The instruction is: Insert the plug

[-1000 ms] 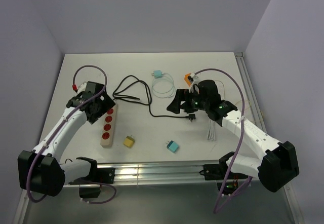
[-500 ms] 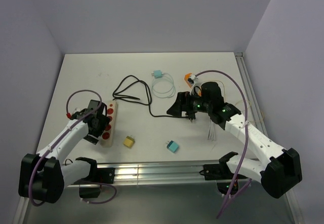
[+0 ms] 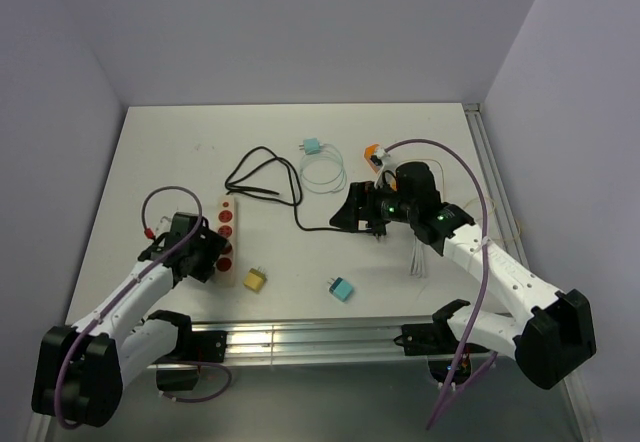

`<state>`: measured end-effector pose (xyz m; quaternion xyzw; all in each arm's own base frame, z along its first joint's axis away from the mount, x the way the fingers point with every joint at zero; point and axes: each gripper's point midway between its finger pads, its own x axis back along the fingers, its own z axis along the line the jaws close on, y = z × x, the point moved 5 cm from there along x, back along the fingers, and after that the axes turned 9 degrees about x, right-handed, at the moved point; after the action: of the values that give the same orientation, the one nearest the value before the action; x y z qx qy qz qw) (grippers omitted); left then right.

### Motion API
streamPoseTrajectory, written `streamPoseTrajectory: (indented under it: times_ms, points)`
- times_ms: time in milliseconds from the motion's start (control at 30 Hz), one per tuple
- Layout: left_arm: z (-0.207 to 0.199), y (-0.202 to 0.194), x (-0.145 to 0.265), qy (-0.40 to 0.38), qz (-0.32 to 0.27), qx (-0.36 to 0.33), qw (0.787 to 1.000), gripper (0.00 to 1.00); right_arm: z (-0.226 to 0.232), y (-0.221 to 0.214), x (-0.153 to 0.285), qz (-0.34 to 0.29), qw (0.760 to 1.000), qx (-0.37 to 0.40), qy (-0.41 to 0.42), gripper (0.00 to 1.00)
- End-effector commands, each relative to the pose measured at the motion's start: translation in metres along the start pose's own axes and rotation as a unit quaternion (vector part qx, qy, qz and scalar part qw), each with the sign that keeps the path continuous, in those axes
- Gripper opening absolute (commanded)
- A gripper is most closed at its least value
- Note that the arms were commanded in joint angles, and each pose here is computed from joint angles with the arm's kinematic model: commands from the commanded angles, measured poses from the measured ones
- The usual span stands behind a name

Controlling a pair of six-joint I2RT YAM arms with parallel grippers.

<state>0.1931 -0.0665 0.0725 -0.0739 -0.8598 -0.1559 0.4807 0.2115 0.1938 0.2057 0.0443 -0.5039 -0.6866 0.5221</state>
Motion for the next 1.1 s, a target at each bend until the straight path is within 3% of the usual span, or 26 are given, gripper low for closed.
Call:
streamPoseTrajectory:
  times_ms: [0,200,433,600,700,733,833,1067]
  points:
    - [-0.047,-0.033,0.014,-0.129,0.109,-0.028,0.985,0.74,0.0,0.004,0.0,-0.007,1.0,0.018,-0.02,1.0]
    - [-0.079,-0.043,0.042,-0.21,0.121,-0.093,0.966,0.74,0.001,0.003,0.0,-0.005,0.999,0.008,-0.031,1.0]
    - [-0.093,-0.031,0.074,-0.212,0.068,-0.175,0.959,0.87,-0.008,0.001,0.002,-0.007,0.998,0.011,-0.067,1.0]
    - [-0.129,-0.064,0.11,-0.305,0.103,-0.274,0.906,0.9,-0.032,0.001,0.016,-0.02,0.981,-0.026,-0.19,1.0]
    - [-0.137,-0.09,0.111,-0.258,0.11,-0.309,0.909,0.88,-0.034,0.006,0.026,-0.041,0.978,-0.03,-0.202,1.0]
    - [-0.121,-0.096,0.095,-0.185,0.119,-0.319,0.922,0.87,-0.034,0.004,0.028,-0.036,0.976,-0.034,-0.211,1.0]
    - [-0.112,-0.107,0.088,-0.098,0.115,-0.304,0.941,0.86,-0.038,0.006,0.033,-0.027,0.971,-0.035,-0.235,1.0]
    - [-0.075,-0.144,0.082,-0.002,0.14,-0.289,0.947,0.85,-0.039,0.006,0.035,-0.03,0.969,-0.032,-0.241,1.0]
